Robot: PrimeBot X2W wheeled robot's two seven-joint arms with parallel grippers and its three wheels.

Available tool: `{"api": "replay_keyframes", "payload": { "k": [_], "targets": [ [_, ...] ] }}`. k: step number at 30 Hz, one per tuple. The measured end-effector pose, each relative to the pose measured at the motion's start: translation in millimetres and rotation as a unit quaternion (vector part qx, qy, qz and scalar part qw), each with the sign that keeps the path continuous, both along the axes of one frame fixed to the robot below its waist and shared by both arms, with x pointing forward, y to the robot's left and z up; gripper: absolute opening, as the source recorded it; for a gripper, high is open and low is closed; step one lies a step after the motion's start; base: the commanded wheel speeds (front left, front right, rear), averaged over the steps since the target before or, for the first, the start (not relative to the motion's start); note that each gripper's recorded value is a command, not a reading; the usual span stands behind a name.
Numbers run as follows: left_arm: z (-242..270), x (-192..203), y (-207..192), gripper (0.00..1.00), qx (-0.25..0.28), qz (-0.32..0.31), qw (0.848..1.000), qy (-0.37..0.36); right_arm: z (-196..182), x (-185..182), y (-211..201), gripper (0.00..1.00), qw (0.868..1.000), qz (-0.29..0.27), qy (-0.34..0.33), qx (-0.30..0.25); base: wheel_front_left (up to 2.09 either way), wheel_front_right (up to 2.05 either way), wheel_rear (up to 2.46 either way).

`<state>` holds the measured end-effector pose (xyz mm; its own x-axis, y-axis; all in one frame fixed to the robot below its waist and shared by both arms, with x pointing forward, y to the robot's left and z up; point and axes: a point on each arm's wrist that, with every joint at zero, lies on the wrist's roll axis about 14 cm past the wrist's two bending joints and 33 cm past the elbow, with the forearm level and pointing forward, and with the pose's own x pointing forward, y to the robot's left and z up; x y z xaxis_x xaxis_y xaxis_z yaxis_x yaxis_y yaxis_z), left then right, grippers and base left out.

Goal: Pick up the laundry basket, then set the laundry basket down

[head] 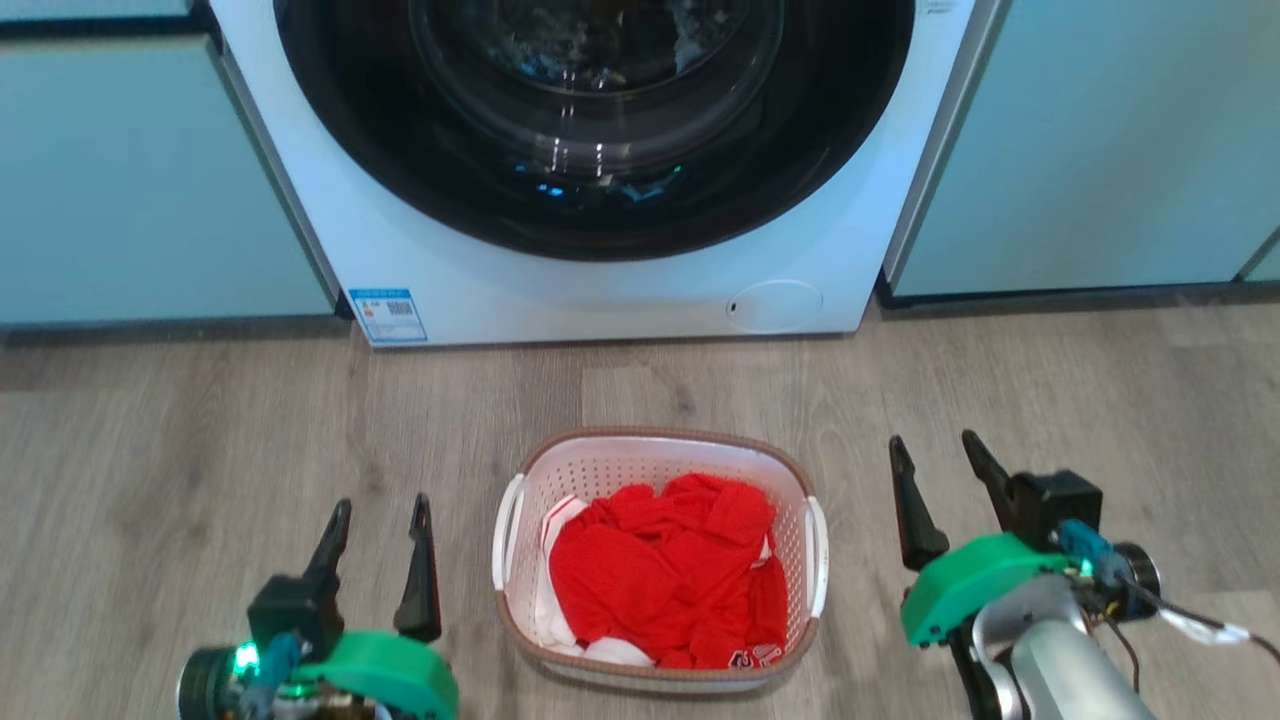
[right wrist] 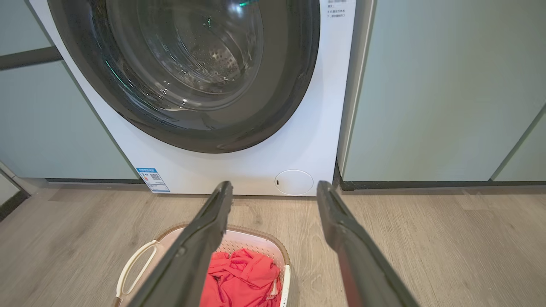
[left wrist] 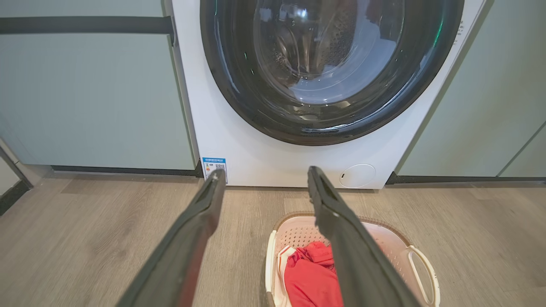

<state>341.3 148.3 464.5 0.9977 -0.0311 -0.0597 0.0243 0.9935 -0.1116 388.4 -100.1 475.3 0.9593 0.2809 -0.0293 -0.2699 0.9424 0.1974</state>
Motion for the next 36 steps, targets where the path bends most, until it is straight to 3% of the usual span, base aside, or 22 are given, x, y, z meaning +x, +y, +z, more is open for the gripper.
{"api": "replay_keyframes", "payload": {
  "k": [15,36],
  "targets": [
    [23,-10,1,1.0,0.003,0.001,0.999,-0.039,11,-26,-18,1.0,0.999,-0.031,-0.021,0.012,0.0,0.0,0.0],
    [19,-12,1,1.0,0.01,0.0,0.999,-0.032,12,-24,-36,1.0,0.998,-0.058,-0.022,0.013,0.0,0.0,0.0]
  ]
}}
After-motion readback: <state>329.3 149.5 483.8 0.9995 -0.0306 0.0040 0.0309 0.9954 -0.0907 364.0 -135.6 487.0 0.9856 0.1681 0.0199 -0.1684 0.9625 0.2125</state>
